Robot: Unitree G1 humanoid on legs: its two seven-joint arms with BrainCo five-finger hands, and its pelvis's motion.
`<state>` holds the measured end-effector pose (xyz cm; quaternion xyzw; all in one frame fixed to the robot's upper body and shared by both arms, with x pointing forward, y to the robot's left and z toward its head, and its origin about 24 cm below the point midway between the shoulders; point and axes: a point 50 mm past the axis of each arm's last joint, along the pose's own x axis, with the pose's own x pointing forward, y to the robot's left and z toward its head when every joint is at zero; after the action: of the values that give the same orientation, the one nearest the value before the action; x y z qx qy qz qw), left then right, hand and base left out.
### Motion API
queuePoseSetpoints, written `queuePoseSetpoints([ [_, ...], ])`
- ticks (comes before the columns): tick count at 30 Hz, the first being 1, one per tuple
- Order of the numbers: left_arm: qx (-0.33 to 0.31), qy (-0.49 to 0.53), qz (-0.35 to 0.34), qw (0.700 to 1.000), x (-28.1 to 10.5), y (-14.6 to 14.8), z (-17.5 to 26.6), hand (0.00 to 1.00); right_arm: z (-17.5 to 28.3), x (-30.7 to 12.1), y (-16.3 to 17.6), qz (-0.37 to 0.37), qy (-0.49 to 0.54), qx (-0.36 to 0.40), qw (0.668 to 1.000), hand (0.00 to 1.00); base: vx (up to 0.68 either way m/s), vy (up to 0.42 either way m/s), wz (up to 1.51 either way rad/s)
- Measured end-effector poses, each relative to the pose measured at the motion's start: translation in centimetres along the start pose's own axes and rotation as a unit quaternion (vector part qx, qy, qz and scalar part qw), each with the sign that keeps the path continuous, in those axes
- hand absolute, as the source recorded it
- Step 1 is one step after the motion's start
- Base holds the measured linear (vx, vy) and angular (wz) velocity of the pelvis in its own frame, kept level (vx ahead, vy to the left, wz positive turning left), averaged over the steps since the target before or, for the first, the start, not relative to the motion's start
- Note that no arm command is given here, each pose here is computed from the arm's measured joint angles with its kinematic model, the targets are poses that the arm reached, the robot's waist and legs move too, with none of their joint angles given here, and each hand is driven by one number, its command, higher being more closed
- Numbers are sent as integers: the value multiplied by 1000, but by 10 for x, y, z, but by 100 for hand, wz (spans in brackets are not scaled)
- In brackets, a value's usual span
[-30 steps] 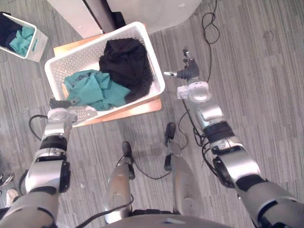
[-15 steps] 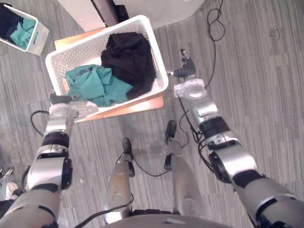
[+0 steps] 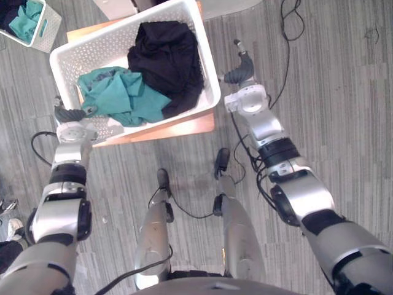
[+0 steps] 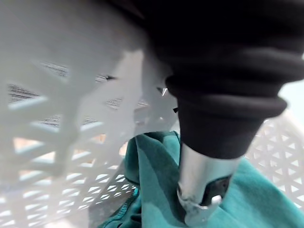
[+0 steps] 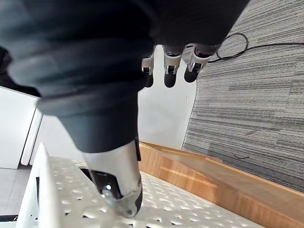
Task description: Pick up the laundry basket with both hands and put the clothes into the washing machine.
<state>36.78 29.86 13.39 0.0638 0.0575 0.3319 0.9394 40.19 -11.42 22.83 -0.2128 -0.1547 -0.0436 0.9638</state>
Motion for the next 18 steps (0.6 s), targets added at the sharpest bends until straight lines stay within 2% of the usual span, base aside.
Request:
queuePoseSetpoints([
  [7,3,-1,-5,1000,-1,-3,0,0,-29,4,-19,2,57,-63,996,0,-1,6,1],
  [9,2,-4,-7,1000,-1,-3,1,0,-32,10,-47,-26,74,-91,993,0,-3,27,9],
  [13,3,1,-6,1000,0,-1,-2,0,-8,21,-94,-80,48,-103,990,0,-7,35,-1],
  [18,-2,6,-4,1000,0,2,-5,0,11,26,-99,-86,27,-86,992,0,-30,6,-17],
])
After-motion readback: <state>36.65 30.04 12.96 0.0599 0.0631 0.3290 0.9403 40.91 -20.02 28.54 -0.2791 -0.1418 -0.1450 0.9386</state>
